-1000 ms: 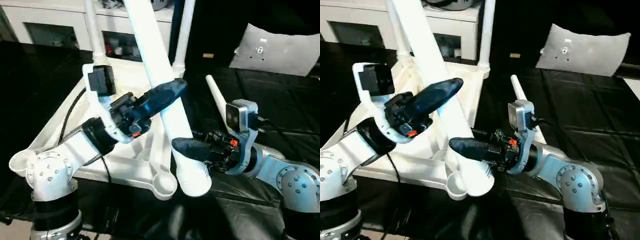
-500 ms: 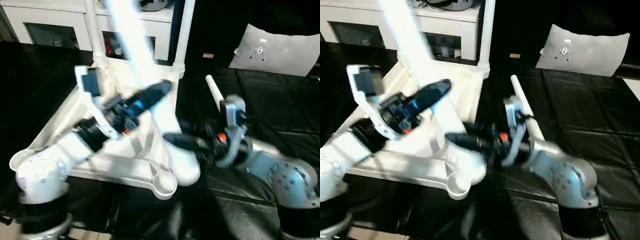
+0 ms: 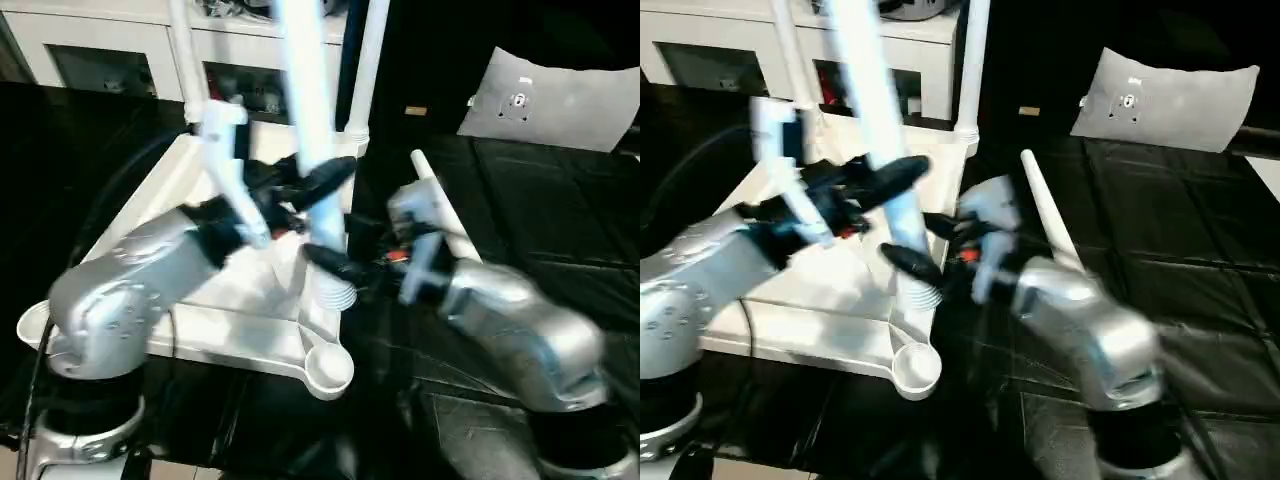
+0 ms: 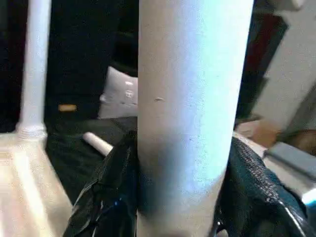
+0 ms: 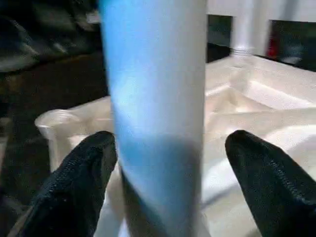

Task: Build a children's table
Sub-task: Pick table leg

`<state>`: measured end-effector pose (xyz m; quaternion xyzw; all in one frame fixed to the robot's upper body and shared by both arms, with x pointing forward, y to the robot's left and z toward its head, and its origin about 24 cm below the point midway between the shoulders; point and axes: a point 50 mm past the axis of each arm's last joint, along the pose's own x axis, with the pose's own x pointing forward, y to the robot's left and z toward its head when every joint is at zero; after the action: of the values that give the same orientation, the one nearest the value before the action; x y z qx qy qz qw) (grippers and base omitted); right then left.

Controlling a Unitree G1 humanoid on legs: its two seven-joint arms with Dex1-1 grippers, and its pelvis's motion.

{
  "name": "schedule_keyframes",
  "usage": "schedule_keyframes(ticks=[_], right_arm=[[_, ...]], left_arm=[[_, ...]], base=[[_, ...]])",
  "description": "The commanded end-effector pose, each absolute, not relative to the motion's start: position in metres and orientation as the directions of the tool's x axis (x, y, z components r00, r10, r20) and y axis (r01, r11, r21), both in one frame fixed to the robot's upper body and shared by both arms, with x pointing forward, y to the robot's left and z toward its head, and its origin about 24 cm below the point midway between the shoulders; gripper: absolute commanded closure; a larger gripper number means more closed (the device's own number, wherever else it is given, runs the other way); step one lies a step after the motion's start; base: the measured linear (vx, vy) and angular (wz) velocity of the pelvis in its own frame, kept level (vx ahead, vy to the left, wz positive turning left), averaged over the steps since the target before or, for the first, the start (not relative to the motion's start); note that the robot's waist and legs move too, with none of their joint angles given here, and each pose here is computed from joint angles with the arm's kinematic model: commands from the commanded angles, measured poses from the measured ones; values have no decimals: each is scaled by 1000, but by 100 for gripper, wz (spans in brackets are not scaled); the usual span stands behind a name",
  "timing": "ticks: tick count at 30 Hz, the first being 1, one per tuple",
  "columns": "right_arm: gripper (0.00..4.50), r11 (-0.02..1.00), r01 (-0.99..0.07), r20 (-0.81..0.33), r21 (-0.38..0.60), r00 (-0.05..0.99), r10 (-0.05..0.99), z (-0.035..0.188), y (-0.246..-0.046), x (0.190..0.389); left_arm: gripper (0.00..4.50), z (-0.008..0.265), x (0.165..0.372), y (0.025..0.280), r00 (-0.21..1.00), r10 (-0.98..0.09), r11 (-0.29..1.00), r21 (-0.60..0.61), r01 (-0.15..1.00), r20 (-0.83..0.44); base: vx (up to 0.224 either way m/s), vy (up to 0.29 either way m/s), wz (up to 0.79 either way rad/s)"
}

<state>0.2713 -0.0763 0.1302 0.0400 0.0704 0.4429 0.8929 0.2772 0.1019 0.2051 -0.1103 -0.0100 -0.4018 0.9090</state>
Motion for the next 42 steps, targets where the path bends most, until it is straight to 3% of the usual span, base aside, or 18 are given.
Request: schedule_keyframes(ticks=[1,3,13,26,28,30,31,32,36,37,42], right_arm=[[51,634,-766,-108,109,625,773,131,-72,274],[51,672,-735,-140,90,658,740,127,-68,275],[140,746,-654,-185,126,723,666,119,-55,278],[251,749,-657,-196,86,726,660,119,-49,275],[254,741,-664,-193,105,717,670,119,-48,275],[255,702,-687,-159,189,683,712,122,-44,273],[257,678,-700,-136,224,666,733,124,-42,272],[257,676,-701,-135,226,665,735,124,-42,272],[257,629,-732,-111,262,624,773,126,-39,269],[257,594,-752,-99,285,593,799,127,-38,267],[257,486,-787,-51,379,507,861,133,-40,264]], left_arm=[[266,212,276,96,681,-723,665,-148,732,118],[266,210,276,94,688,-718,675,-133,725,104],[266,206,276,86,699,-711,691,-106,715,76],[266,203,278,88,723,-689,720,-68,690,45],[266,202,279,89,732,-680,730,-62,681,37],[266,200,284,91,770,-638,768,-65,637,16],[211,201,284,91,767,-641,762,-92,641,33],[197,201,284,91,767,-641,762,-94,641,34],[187,205,281,90,747,-662,736,-138,663,61],[165,207,279,88,729,-680,712,-164,682,79],[136,212,276,87,692,-706,642,-273,716,151]], base=[[0,0,0],[0,0,0],[0,0,0],[0,0,0],[0,0,0],[0,0,0],[0,0,0],[0,0,0],[0,0,0],[0,0,0],[0,0,0]])
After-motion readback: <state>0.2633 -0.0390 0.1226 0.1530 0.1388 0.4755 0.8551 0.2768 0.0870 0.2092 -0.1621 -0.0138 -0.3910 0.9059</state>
